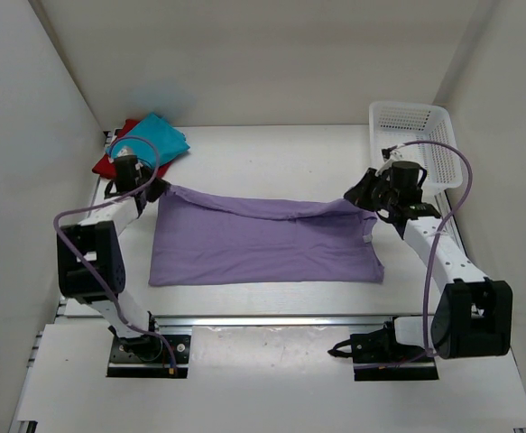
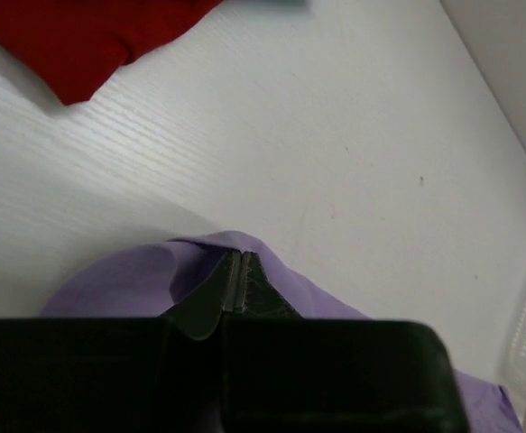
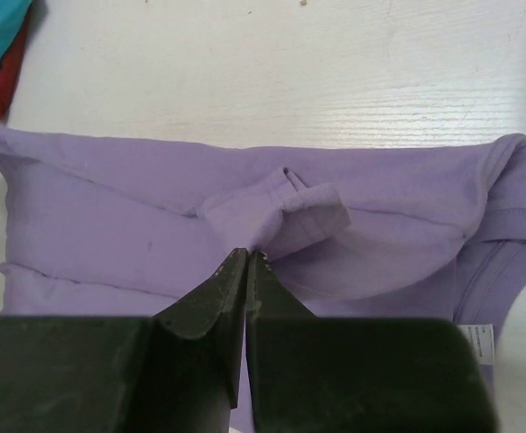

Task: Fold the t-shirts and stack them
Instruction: Fold the other side of the tshirt into a rectangle

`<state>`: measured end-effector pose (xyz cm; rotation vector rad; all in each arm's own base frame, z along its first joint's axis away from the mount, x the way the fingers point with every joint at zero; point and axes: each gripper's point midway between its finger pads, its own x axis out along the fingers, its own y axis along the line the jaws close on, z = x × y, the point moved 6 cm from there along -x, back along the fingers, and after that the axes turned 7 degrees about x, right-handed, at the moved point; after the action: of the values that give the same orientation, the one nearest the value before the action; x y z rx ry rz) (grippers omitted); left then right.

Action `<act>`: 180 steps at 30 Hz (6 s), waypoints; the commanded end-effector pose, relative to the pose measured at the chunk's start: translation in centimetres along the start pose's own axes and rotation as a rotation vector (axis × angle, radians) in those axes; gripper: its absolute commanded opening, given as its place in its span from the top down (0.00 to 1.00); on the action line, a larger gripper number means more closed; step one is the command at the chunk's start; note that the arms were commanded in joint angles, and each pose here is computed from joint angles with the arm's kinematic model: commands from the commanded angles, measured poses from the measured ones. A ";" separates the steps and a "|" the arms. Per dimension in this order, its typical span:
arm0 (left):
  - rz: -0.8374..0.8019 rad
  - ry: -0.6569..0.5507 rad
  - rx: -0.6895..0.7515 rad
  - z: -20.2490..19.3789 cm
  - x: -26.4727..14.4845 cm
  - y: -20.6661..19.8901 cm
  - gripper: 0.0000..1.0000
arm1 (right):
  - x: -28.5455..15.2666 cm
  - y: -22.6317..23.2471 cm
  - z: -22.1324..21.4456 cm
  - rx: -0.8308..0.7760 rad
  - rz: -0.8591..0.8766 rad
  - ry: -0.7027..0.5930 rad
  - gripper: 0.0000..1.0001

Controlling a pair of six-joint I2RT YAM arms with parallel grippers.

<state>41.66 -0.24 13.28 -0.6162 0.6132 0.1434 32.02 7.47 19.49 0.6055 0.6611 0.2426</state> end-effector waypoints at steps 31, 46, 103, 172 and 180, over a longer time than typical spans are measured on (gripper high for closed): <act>0.186 -0.004 -0.056 -6.3 -10.2 8.7 0.72 | -5.7 -6.4 -10.9 0.156 -0.103 -0.024 0.96; -0.102 -0.167 0.056 -5.3 -12.1 0.1 0.80 | -5.8 -1.1 -7.0 -0.034 -0.112 -0.089 1.00; -0.550 0.164 0.196 -21.7 -15.0 -5.3 0.85 | 0.7 5.2 -16.4 -0.252 0.007 0.360 0.87; -0.601 0.238 0.215 -21.0 -10.2 -10.5 0.85 | 1.2 -9.4 -1.9 0.140 -0.261 -0.149 0.67; -0.602 0.311 0.263 -24.0 -10.4 -10.2 0.85 | 2.5 -11.2 -2.5 0.122 -0.273 -0.150 0.67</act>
<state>24.98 -21.44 9.42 -0.5650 0.7059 -0.5736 30.71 1.05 9.18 0.6672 0.6738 -0.1229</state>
